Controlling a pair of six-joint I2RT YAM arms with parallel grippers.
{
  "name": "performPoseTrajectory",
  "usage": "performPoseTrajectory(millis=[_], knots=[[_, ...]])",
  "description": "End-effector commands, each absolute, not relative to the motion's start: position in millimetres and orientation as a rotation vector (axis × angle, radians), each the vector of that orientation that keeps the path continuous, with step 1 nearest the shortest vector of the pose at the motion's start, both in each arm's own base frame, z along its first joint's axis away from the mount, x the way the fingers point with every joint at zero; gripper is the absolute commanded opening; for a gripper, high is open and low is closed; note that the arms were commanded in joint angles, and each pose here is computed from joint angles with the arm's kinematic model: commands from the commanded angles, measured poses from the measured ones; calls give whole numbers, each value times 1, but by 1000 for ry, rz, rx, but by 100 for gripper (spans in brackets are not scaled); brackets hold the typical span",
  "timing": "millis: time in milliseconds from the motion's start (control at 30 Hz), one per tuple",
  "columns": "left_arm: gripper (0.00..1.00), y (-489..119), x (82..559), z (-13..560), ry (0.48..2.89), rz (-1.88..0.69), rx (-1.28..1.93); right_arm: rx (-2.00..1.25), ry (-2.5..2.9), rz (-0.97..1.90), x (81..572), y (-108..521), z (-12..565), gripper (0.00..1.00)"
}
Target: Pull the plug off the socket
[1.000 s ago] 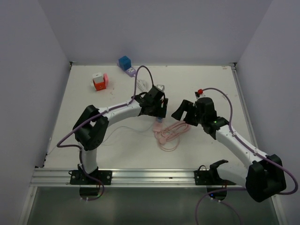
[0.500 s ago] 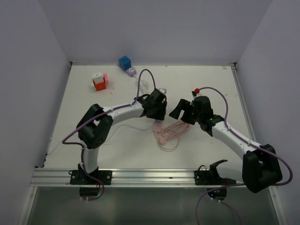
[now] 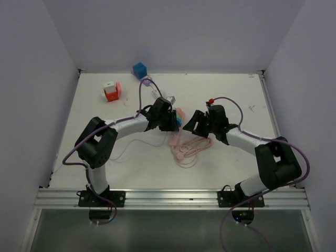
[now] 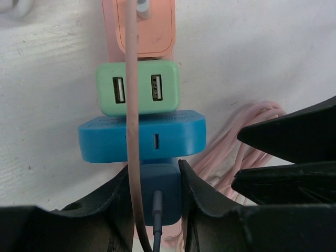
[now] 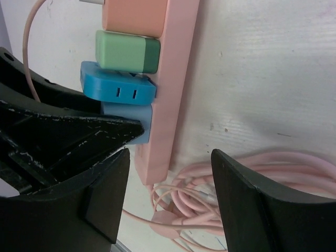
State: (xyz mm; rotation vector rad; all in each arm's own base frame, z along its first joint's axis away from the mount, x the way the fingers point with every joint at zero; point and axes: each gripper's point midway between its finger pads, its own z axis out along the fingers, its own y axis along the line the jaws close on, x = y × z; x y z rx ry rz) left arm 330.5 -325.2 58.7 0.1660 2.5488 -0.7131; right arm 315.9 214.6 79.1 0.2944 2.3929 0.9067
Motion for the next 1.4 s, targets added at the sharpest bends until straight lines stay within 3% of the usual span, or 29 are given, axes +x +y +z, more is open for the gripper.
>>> performPoseTrajectory(millis=[0, 400, 600, 1367], knots=[[23, -333, 343, 91, 2441, -856, 133, 230, 2301, 1024, 335, 244, 108, 67], [22, -339, 364, 112, 2348, -978, 24, 197, 2380, 1031, 316, 279, 76, 65], [22, -341, 361, 112, 2345, -1018, 17, 218, 2404, 1041, 308, 281, 56, 52], [22, -324, 371, 109, 2333, -933, -9, 203, 2322, 1033, 288, 263, 74, 53]])
